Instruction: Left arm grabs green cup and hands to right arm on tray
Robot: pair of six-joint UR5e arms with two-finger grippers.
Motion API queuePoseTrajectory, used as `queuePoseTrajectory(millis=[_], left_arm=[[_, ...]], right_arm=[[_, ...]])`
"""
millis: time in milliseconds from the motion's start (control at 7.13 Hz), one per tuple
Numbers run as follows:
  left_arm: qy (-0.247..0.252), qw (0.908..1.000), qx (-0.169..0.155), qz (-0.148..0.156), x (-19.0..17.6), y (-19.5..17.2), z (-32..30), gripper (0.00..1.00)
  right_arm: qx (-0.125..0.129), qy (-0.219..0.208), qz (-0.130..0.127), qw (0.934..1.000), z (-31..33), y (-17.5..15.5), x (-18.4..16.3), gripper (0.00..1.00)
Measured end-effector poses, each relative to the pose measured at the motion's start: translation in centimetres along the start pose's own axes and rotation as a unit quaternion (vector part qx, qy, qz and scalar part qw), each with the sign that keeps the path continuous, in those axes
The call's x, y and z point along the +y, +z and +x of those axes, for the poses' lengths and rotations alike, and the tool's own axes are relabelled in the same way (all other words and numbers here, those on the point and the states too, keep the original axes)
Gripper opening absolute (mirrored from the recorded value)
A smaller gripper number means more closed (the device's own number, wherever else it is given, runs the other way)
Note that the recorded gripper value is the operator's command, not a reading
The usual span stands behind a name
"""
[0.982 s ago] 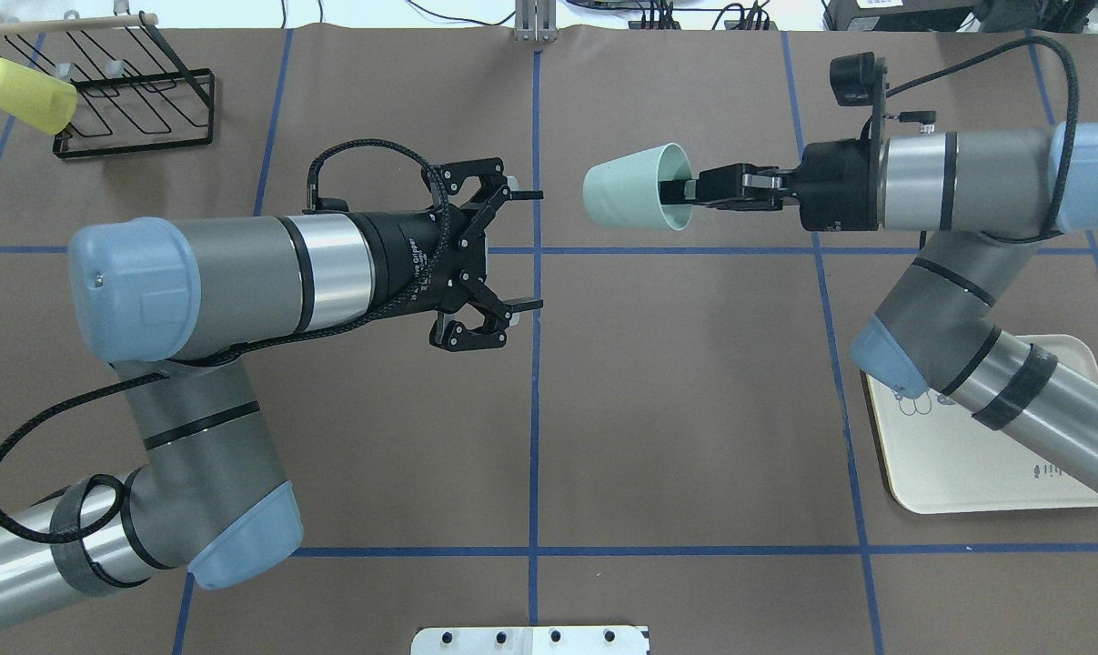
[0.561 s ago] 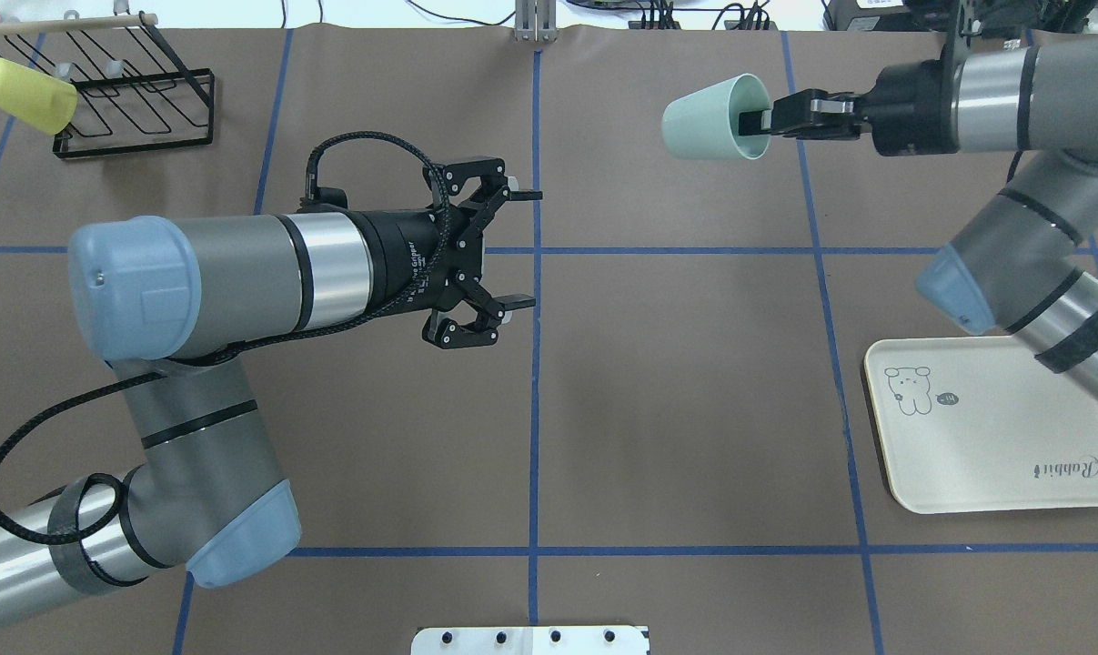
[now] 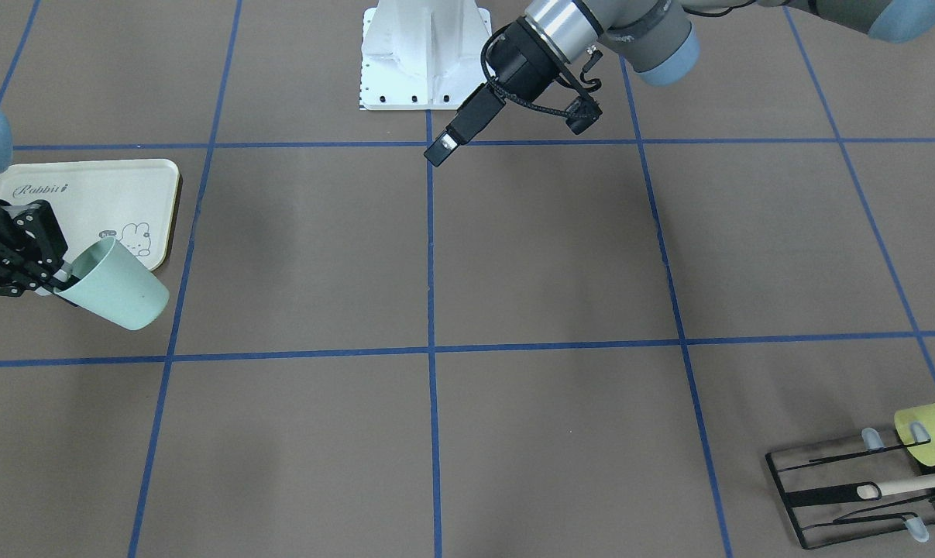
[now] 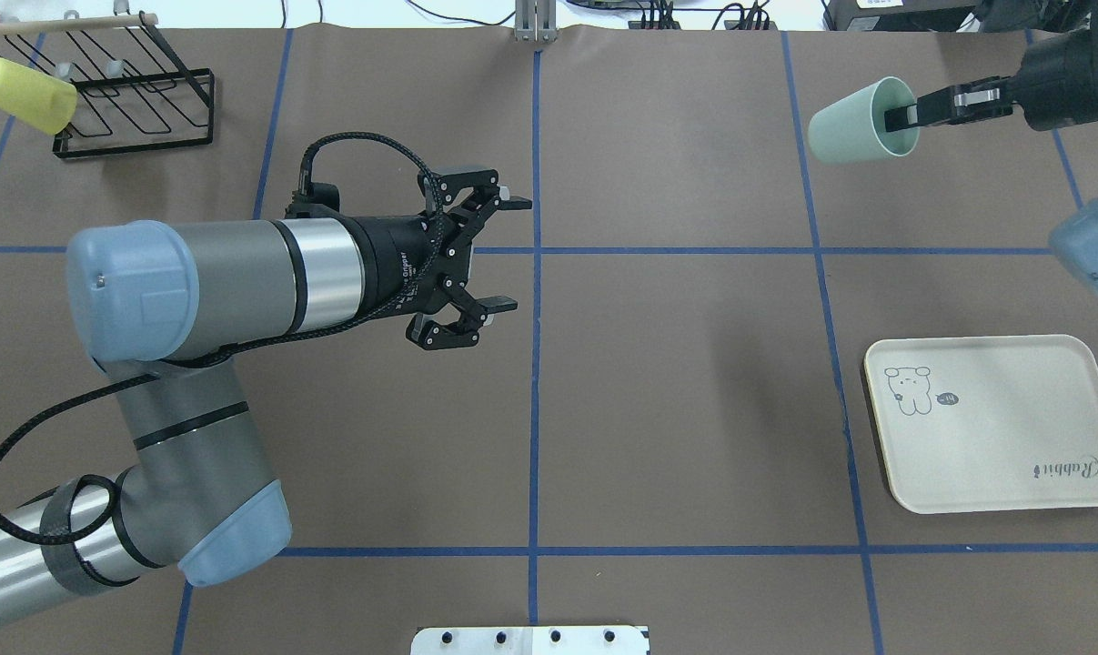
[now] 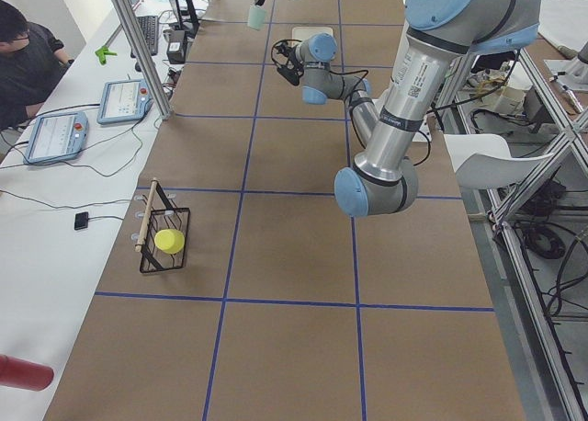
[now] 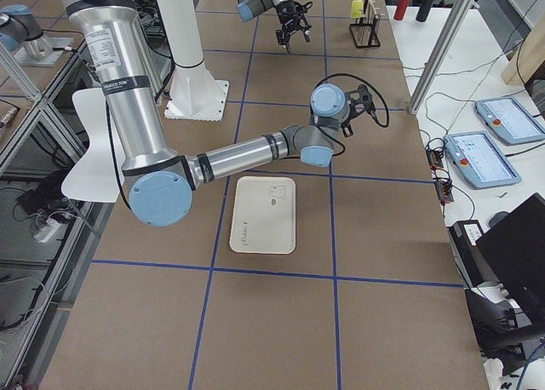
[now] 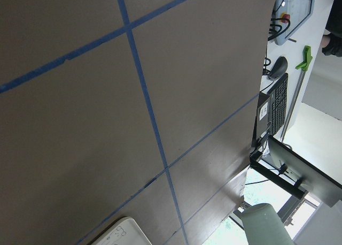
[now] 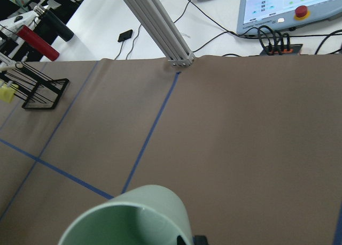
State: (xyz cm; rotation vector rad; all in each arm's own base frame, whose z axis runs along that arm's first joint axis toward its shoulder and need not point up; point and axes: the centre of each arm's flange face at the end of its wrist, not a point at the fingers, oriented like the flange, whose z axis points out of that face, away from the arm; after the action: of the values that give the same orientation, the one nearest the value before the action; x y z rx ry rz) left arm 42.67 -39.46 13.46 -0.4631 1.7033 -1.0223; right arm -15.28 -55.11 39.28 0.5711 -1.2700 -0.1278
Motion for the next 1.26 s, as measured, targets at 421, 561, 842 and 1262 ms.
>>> queuePoseTrajectory(millis=[421,561,842,1262], left_arm=[[0.002,0.9999,-0.006,0.010,-1.1,0.1,-0.7,1.00],[0.002,0.9999,-0.006,0.011,-1.2,0.1,-0.7,1.00],[0.002,0.9999,-0.008,0.014,-1.4,0.3,-0.9,1.00],[0.002,0.9998,-0.009,0.015,-1.6,0.4,-1.0,1.00]], right_arm=[[0.033,-0.010,-0.024,0.9991,4.3,-1.5,3.8,0.00],[0.042,-0.006,-0.029,0.9987,4.8,-2.2,4.6,0.00],[0.083,-0.002,-0.037,0.9959,3.6,-4.0,3.9,0.00],[0.172,-0.061,-0.100,0.9780,2.8,-6.8,4.7,0.00]])
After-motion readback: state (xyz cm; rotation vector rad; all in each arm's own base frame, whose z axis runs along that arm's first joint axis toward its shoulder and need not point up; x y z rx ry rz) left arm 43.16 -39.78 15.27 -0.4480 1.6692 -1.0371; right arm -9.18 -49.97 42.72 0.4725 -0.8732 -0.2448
